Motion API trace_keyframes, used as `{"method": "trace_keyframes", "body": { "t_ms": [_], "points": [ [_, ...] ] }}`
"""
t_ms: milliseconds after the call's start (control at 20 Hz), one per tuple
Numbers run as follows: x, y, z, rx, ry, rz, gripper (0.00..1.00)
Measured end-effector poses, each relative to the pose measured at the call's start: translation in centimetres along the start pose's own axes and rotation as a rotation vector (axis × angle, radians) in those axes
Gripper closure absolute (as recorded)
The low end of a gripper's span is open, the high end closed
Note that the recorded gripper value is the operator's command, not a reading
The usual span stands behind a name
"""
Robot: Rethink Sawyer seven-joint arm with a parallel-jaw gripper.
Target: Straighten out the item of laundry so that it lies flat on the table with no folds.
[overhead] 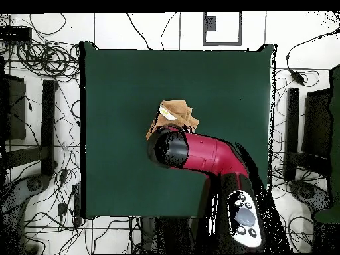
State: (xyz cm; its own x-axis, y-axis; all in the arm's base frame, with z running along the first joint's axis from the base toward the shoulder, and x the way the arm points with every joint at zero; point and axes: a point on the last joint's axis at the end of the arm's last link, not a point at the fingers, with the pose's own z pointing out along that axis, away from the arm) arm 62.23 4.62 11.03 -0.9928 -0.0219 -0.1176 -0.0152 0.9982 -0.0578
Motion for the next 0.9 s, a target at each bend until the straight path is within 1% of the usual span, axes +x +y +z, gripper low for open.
{"method": "trace_keyframes", "body": {
  "t_ms": [50, 300, 600, 900],
  "points": [
    [-0.1, 0.2, -0.1, 0.000, -0.001, -0.003, 0.00],
    [-1.4, 3.3, -1.0, -0.006, -0.003, -0.041, 0.00],
    [-3.0, 6.1, -1.7, -0.017, -0.005, -0.062, 0.00],
    [-4.8, 7.0, -1.8, -0.020, -0.028, -0.055, 0.00]
  ]
}}
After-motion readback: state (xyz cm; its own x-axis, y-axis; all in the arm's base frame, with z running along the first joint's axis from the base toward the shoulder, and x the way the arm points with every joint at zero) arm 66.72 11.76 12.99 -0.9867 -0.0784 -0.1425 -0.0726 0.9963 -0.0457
